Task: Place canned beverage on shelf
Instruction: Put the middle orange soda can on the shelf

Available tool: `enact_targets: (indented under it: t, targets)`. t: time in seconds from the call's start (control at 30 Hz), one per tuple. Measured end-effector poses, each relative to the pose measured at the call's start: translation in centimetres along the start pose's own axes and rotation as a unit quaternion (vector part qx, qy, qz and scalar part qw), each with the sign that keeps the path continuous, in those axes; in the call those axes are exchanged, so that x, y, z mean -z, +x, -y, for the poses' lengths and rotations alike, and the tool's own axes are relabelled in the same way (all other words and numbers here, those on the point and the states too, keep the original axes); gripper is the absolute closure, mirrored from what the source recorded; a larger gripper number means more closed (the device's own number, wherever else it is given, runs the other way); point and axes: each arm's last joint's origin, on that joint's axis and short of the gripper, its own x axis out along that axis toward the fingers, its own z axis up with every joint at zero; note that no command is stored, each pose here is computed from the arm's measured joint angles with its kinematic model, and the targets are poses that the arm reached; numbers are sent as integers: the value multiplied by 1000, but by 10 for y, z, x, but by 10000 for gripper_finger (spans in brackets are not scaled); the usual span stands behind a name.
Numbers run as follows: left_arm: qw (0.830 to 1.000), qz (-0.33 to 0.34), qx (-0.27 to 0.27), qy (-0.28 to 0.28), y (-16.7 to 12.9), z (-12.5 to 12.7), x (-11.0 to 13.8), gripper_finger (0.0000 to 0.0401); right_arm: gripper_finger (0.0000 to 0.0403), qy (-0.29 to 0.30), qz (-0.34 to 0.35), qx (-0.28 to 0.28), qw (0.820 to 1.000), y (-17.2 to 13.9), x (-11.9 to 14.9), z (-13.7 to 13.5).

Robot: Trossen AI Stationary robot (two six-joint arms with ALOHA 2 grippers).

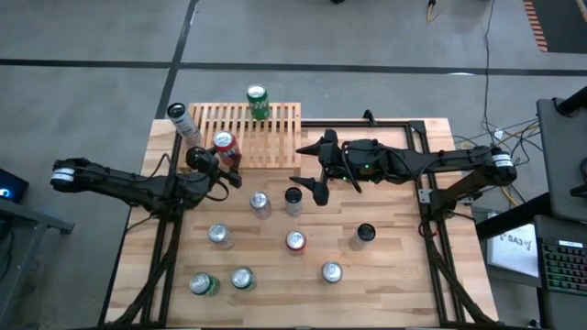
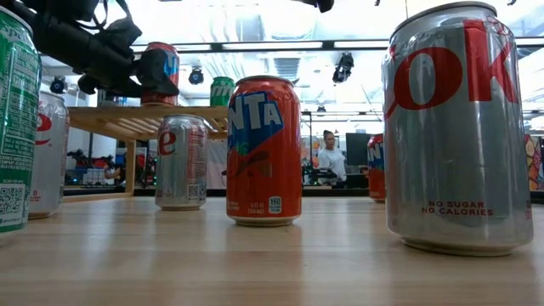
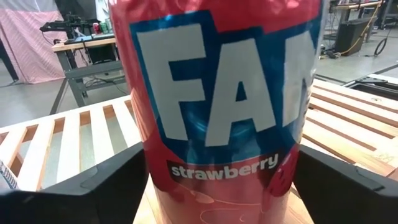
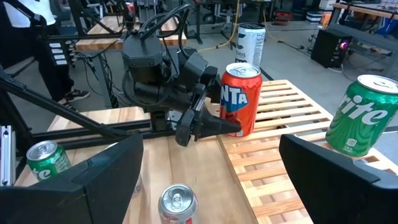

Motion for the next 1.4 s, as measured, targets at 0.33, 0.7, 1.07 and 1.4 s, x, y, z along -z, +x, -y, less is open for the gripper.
enact_targets:
  t: [0.33, 0.7, 1.07, 1.4]
  targets:
    - [1000, 8, 3, 1, -1, 2, -13, 49, 39, 0, -1, 0, 1000, 0, 0, 0]
    - [1000, 3, 2, 28, -2, 5, -38, 49, 39, -1, -1, 0, 1000, 0, 0, 0]
    - [998, 15, 3, 56, -6, 5, -74, 49, 39, -1, -1, -2, 1000, 0, 0, 0]
    - [996, 19, 5, 87, -13, 1, -113, 49, 39, -5, -1, -11, 1000, -1, 1, -7]
